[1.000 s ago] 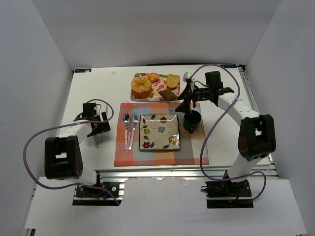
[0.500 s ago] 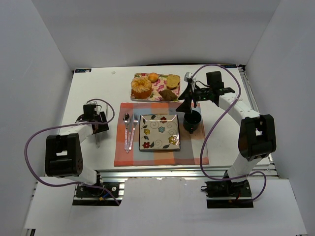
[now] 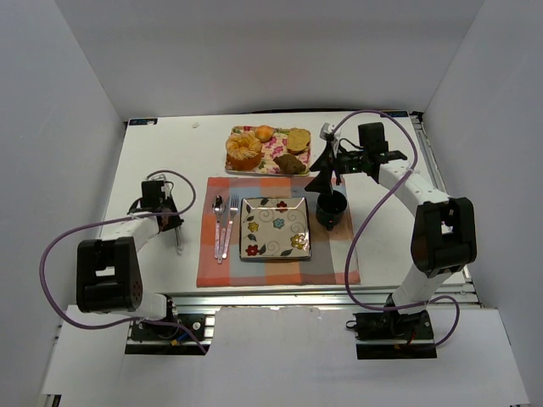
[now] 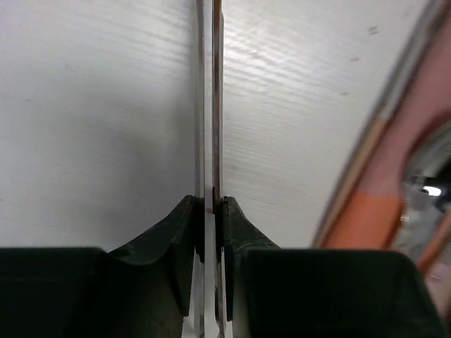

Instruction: Place the bread

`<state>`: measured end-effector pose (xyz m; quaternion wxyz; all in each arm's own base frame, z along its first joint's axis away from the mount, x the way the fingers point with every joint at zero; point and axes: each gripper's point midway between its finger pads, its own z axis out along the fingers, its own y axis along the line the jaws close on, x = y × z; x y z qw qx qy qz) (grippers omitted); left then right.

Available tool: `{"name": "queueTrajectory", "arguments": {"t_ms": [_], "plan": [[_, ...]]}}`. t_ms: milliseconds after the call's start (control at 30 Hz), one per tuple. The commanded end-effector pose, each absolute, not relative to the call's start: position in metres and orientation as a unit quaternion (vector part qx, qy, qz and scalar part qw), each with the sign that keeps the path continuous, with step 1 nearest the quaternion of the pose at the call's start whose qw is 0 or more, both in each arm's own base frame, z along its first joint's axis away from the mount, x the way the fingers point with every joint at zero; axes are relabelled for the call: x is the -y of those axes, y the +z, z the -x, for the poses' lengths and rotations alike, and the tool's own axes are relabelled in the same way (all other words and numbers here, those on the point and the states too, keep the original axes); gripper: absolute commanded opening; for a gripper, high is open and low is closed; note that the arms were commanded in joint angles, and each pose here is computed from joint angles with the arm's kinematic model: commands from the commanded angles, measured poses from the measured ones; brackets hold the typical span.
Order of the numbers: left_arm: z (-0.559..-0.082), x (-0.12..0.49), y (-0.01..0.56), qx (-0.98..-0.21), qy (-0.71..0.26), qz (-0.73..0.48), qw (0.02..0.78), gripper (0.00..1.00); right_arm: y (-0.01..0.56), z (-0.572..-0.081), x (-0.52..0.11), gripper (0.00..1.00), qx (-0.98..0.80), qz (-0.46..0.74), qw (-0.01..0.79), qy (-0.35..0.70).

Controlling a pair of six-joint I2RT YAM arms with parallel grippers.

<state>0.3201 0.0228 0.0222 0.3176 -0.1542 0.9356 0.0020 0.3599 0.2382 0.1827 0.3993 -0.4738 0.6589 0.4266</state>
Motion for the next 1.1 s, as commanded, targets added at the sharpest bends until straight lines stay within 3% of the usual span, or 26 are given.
{"name": "queueTrajectory", "arguments": {"t_ms": [0, 233, 500, 667, 1067], "plan": [[-0.347, 0.002, 0.081, -0.907, -0.079, 0.171, 0.378, 0.28, 0.207, -0.365, -0.235, 0.89, -0.639, 0.479, 0.428, 0.423], [-0.419, 0.071, 0.226, -0.799, -0.304, 0.215, 0.473, 0.39, 0.211, -0.37, -0.228, 0.89, -0.643, 0.471, 0.433, 0.421], [-0.472, 0.178, 0.29, -0.768, -0.436, 0.16, 0.441, 0.51, 0.212, -0.37, -0.219, 0.89, -0.647, 0.463, 0.437, 0.42], [-0.5, 0.213, 0.3, -0.745, -0.487, 0.169, 0.422, 0.52, 0.209, -0.37, -0.214, 0.89, -0.65, 0.458, 0.439, 0.419], [-0.55, 0.23, 0.245, -0.806, -0.437, 0.217, 0.335, 0.51, 0.207, -0.371, -0.202, 0.89, -0.655, 0.443, 0.444, 0.422]]}}
